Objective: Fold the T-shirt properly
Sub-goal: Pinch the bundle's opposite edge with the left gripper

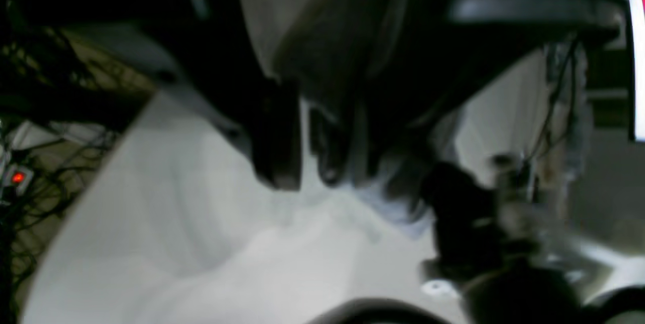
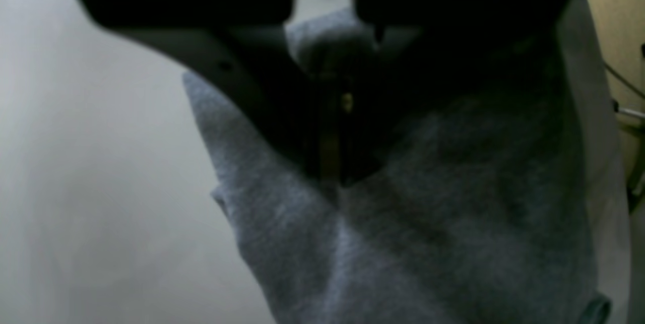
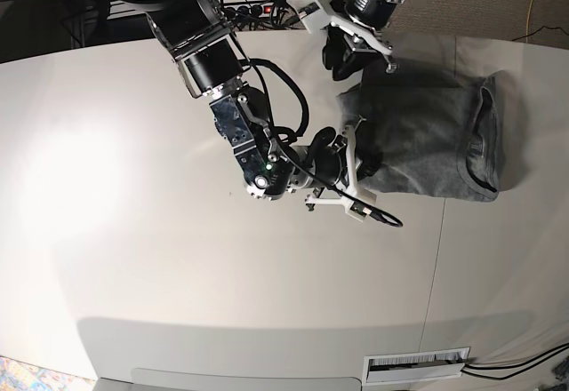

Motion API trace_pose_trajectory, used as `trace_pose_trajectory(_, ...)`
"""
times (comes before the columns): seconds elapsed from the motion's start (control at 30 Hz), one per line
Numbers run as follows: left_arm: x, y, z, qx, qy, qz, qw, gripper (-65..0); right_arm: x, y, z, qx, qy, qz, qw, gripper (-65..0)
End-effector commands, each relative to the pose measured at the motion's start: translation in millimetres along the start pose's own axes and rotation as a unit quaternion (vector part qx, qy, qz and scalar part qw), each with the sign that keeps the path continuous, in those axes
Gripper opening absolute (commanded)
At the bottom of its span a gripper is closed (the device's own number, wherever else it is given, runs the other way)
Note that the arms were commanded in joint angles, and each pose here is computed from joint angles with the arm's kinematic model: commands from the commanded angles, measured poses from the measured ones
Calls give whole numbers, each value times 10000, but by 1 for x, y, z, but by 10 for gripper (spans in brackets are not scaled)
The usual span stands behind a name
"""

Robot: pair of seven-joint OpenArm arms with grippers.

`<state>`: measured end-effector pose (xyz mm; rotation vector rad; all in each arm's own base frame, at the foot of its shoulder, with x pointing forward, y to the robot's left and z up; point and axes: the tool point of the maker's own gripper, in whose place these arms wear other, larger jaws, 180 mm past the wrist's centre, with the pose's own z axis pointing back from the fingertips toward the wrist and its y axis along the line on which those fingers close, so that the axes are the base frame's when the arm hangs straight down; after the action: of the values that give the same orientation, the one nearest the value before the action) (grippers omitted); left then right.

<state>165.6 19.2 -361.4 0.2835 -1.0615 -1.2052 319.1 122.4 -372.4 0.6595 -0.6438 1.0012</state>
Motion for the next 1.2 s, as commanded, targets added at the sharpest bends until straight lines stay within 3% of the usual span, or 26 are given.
trace_pose_trajectory(0.0, -2, 8, -2, 183, -8, -141, 9997, -458, 23, -2, 4, -1, -294, 100, 9995, -650)
trace_pose_trajectory(0.23, -13, 22, -11, 533, 177, -432, 9975, -458, 23, -2, 4, -1, -290, 100, 9995, -650)
trace_pose_trajectory(0.87, -29, 22, -24, 555, 344, -714, 9953, -477, 22, -2, 4, -2, -272, 100, 9996, -650)
trace_pose_trajectory(1.03, -27, 29, -25, 709, 314, -661, 9948, -650, 22, -2, 4, -4, -267, 102, 9996, -650)
trace_pose_trajectory(1.17, -27, 35, -24, 878, 328, -635, 9936, -650, 21, -3, 4, -29, -242, 123, 9996, -650)
